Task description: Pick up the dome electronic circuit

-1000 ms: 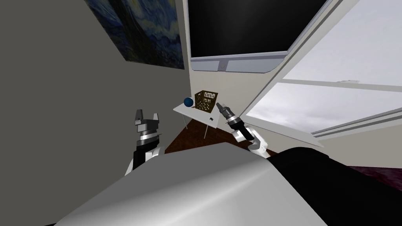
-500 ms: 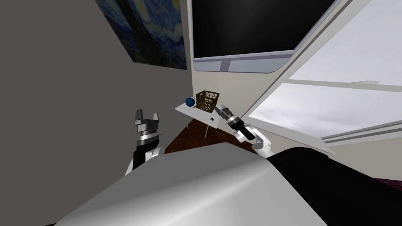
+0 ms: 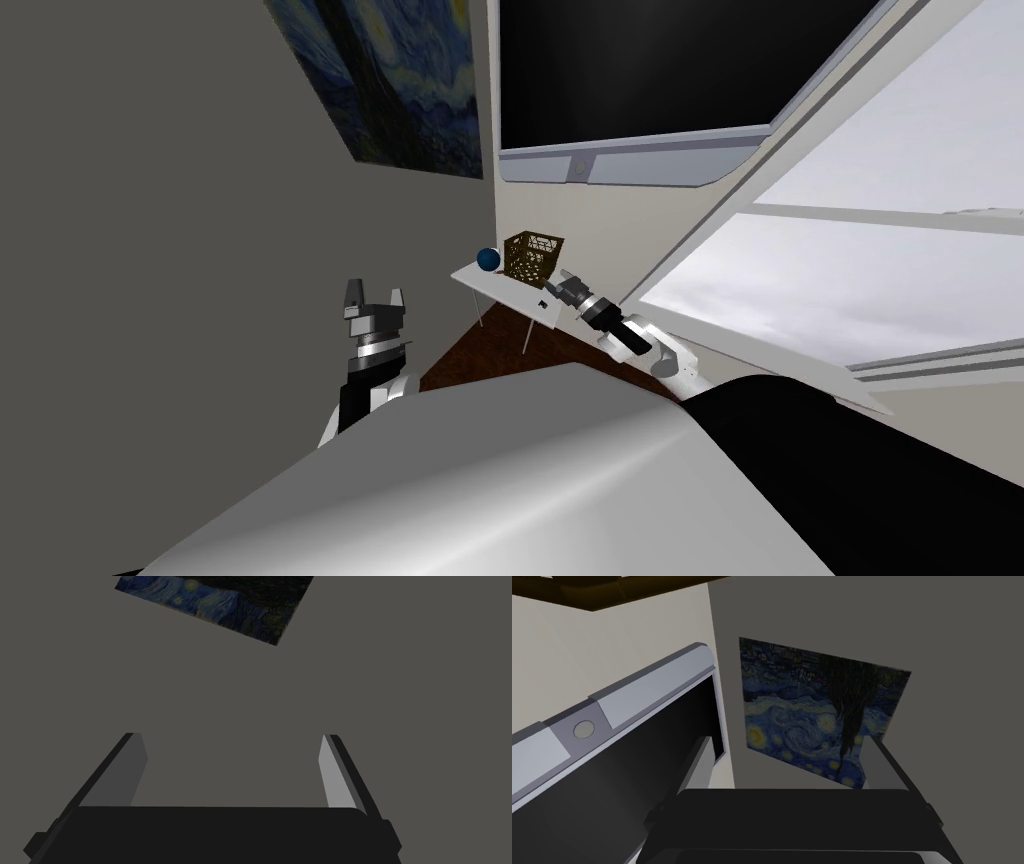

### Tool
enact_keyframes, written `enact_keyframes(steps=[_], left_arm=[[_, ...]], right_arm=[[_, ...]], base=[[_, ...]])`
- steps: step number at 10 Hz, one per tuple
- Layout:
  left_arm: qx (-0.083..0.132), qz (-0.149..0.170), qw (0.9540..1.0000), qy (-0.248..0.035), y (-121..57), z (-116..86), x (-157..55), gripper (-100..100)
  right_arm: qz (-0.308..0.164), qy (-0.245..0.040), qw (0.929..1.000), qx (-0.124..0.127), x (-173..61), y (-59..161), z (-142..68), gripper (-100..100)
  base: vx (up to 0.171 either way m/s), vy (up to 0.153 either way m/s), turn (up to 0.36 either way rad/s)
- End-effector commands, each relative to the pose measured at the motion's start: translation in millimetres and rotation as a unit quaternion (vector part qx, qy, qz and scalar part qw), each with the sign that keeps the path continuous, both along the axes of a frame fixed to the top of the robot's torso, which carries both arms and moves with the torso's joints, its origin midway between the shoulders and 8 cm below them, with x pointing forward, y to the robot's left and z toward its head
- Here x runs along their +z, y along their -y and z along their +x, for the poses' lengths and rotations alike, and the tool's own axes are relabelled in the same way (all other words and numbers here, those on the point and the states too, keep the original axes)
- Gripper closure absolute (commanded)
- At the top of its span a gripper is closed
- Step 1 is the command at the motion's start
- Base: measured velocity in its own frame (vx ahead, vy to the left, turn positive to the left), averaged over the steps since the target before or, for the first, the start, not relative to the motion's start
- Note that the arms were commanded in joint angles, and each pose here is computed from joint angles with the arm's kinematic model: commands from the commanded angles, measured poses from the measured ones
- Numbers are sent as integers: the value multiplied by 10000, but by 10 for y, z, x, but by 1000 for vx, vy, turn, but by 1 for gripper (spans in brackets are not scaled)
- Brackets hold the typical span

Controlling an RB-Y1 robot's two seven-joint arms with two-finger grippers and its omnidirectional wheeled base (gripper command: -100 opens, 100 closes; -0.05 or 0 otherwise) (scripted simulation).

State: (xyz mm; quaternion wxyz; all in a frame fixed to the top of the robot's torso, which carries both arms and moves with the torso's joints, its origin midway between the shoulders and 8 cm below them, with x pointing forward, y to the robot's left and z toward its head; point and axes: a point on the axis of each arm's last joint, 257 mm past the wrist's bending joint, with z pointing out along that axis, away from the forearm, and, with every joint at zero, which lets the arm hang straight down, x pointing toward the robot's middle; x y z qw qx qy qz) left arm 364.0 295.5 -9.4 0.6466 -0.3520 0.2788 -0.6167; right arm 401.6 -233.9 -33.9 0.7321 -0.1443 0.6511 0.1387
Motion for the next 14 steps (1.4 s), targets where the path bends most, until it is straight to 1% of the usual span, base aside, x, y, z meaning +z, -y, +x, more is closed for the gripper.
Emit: enact_keyframes(steps=[1, 2, 3, 4, 5, 6, 7, 8, 9, 10, 11, 12, 13, 14], left_arm=[[0, 0, 10000, 0, 0, 0, 0, 0], [0, 0, 10000, 0, 0, 0, 0, 0], [0, 0, 10000, 0, 0, 0, 0, 0], [0, 0, 10000, 0, 0, 0, 0, 0], [0, 0, 10000, 0, 0, 0, 0, 0], [0, 0, 10000, 0, 0, 0, 0, 0], [0, 0, 10000, 0, 0, 0, 0, 0], [0, 0, 10000, 0, 0, 0, 0, 0], [0, 0, 10000, 0, 0, 0, 0, 0], [0, 0, 10000, 0, 0, 0, 0, 0], [0, 0, 10000, 0, 0, 0, 0, 0], [0, 0, 10000, 0, 0, 0, 0, 0], [0, 0, 10000, 0, 0, 0, 0, 0], [0, 0, 10000, 0, 0, 0, 0, 0]], right_arm=[[-481, -106, 9988, -12, -151, 1, -2, -100], [-670, -106, 9977, 48, -166, -13, -6, -100], [-724, -113, 9973, 72, -171, -18, -8, -100], [-1140, -202, 9933, 69, -314, -9, -19, -100], [-1270, -215, 9916, 126, -327, -18, -23, -100], [-1620, -316, 9862, 119, -477, 3, -42, -100], [-1778, -321, 9834, 182, -492, -3, -47, -100], [-1831, -327, 9823, 206, -497, -5, -50, -100], [-2232, -431, 9735, 233, -662, 24, -80, -100], [-2371, -443, 9700, 298, -677, 23, -87, -100], [-2715, -564, 9602, 328, -849, 64, -129, -100], [-2847, -563, 9562, 382, -860, 66, -135, -100], [-2894, -566, 9547, 405, -865, 67, -137, -100], [-3272, -689, 9413, 467, -1046, 122, -194, -100]], base=[[-3, -13, 127], [-2, -16, 77], [-1, -8, -10], [1, -5, 113], [2, -9, 93], [8, -8, 162], [8, -11, 81], [4, -6, -11], [10, -2, 137], [12, -6, 93], [18, -3, 184], [18, -9, 65], [9, -6, -28], [15, 2, 131]])
